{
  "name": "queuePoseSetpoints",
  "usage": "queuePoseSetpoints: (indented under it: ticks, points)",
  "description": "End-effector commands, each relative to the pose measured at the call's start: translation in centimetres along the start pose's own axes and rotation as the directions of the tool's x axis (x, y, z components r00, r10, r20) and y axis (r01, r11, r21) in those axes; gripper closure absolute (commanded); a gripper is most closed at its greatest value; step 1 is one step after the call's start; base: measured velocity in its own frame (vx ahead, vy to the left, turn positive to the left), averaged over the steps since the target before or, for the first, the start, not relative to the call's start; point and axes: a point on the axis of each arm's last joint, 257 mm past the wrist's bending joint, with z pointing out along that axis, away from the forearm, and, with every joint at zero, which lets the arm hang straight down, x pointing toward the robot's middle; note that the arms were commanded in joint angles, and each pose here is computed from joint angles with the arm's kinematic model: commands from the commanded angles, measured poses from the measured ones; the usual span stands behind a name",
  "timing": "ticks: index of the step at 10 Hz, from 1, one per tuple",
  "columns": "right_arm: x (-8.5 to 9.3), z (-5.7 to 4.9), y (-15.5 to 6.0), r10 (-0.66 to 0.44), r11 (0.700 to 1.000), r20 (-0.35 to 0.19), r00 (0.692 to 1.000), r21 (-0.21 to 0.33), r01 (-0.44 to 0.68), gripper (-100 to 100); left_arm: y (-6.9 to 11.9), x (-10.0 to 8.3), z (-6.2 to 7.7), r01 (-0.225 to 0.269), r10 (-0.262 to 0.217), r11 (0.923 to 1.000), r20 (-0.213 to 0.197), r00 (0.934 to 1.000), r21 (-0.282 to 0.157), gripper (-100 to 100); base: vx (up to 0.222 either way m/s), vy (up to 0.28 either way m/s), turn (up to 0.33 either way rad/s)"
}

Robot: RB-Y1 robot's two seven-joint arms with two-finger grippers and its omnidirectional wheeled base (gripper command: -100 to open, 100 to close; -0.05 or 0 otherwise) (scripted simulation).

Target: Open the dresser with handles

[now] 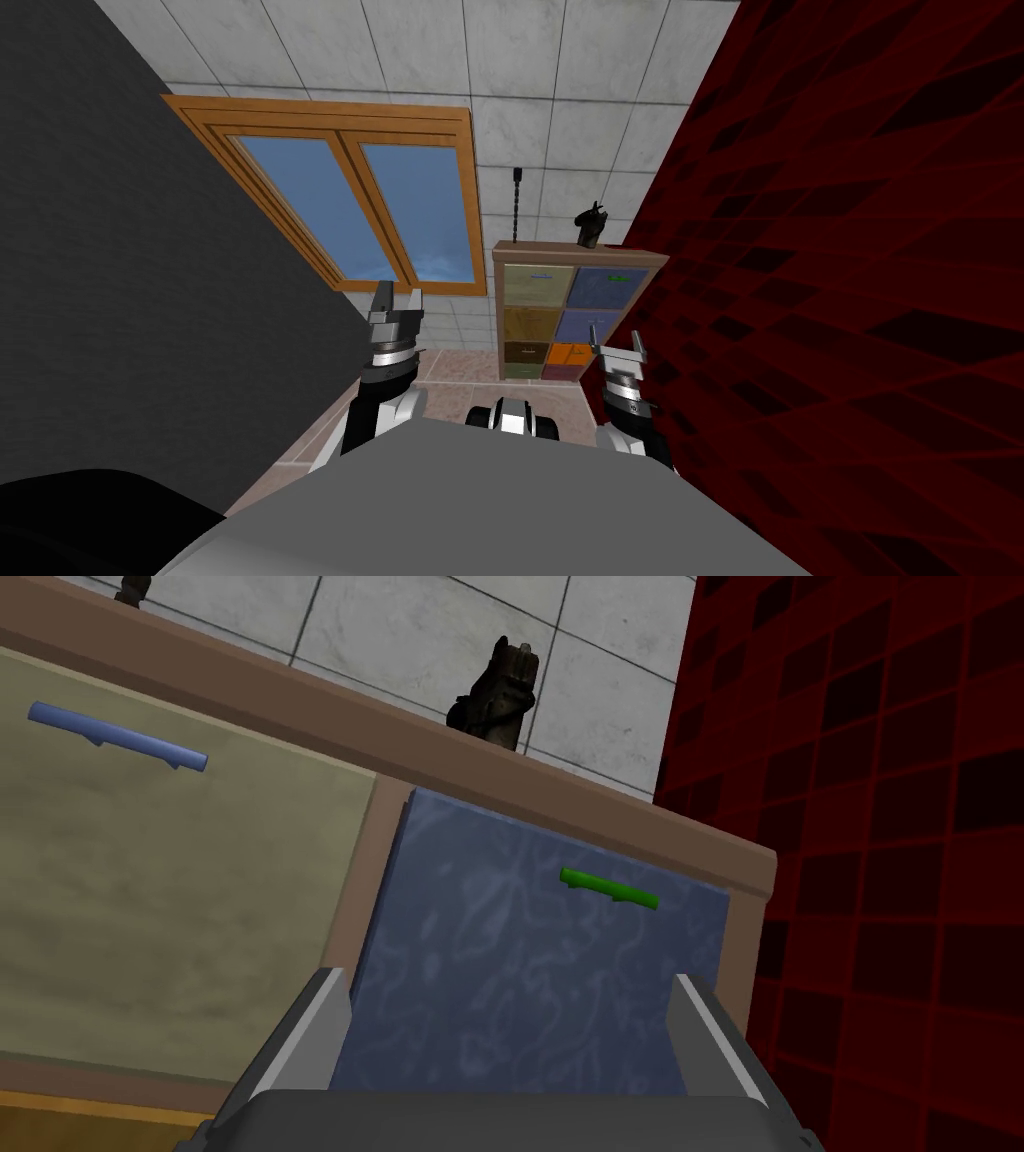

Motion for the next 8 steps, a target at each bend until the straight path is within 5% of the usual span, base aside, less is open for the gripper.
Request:
queuePoseSetpoints:
  ticks: [1, 8]
  points:
    - [-0.7, -0.5, -0.1, 0.100, 0.995, 0.011, 0.995, -0.010, -0.100, -100, 0.0, 0.0, 0.0, 0.000, 0.000, 1.0000, 0.000, 1.0000, 0.000, 0, 0.022, 0.010, 0.045]
    - [-2.1, -1.4, -0.4, 0.329, 0.944, 0.031, 0.944, -0.035, -0.328, -100, 0.0, 0.0, 0.0, 0.000, 0.000, 1.0000, 0.000, 1.0000, 0.000, 0, 0.017, 0.008, 0.031]
